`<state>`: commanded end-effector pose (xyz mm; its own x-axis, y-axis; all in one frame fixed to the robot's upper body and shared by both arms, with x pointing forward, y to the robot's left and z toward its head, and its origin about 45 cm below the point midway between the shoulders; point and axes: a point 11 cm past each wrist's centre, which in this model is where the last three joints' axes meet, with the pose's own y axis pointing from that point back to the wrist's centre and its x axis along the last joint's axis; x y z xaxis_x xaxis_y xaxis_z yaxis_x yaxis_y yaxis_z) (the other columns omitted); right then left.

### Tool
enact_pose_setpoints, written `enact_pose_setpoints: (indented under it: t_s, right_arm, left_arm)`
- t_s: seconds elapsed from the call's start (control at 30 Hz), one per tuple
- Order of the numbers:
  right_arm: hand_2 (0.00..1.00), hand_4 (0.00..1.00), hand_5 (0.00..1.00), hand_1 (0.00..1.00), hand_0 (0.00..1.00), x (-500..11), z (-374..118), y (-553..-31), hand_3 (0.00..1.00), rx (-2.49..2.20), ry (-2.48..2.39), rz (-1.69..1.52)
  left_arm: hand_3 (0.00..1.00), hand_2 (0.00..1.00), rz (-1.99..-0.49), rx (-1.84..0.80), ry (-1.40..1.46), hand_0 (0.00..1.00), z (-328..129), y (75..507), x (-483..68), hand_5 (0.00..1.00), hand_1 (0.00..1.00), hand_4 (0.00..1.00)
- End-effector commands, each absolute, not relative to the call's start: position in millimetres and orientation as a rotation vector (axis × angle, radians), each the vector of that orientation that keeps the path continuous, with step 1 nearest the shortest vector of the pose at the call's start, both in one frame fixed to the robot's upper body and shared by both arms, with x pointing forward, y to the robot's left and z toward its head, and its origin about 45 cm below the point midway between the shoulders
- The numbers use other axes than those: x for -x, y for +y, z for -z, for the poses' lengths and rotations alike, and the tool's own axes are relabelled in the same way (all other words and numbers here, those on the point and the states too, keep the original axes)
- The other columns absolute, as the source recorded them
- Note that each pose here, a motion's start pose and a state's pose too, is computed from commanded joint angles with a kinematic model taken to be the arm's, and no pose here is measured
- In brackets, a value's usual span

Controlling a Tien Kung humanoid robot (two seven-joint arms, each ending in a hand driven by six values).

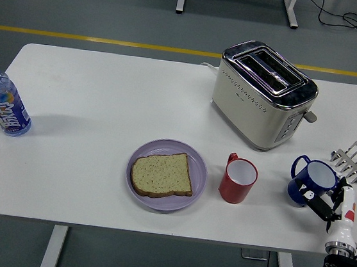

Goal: Pick up the cup,pour liquid into bread,place the cup on the desk

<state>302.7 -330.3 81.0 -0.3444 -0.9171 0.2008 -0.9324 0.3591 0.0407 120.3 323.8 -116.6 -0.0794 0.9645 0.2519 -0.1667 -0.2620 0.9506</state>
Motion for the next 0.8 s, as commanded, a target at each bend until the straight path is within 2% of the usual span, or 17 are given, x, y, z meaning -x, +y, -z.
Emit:
enact_pose_setpoints:
  t_s: [0.3,0.33,0.8]
  right_arm:
    - [0.452,0.853,0.036,0.343,0.436,-313.0,-108.1,-338.3,0.454,-1.668,-2.436,-0.217]
    - [0.446,0.817,0.026,0.317,0.357,-315.5,-113.6,-339.3,0.438,-1.674,-2.426,-0.235]
    - [0.432,0.805,0.038,0.303,0.340,-330.9,-180.0,-308.8,0.435,-1.774,-2.191,-0.449]
  left_arm:
    - [0.539,0.690,-1.527,-1.227,0.982,0.680,116.3,324.8,-121.2,0.998,0.682,0.253]
    - [0.539,0.689,-1.530,-1.225,0.982,0.681,116.2,325.2,-121.5,0.998,0.682,0.252]
    - [0.539,0.691,-1.547,-1.217,0.980,0.681,115.3,329.0,-122.9,0.998,0.682,0.253]
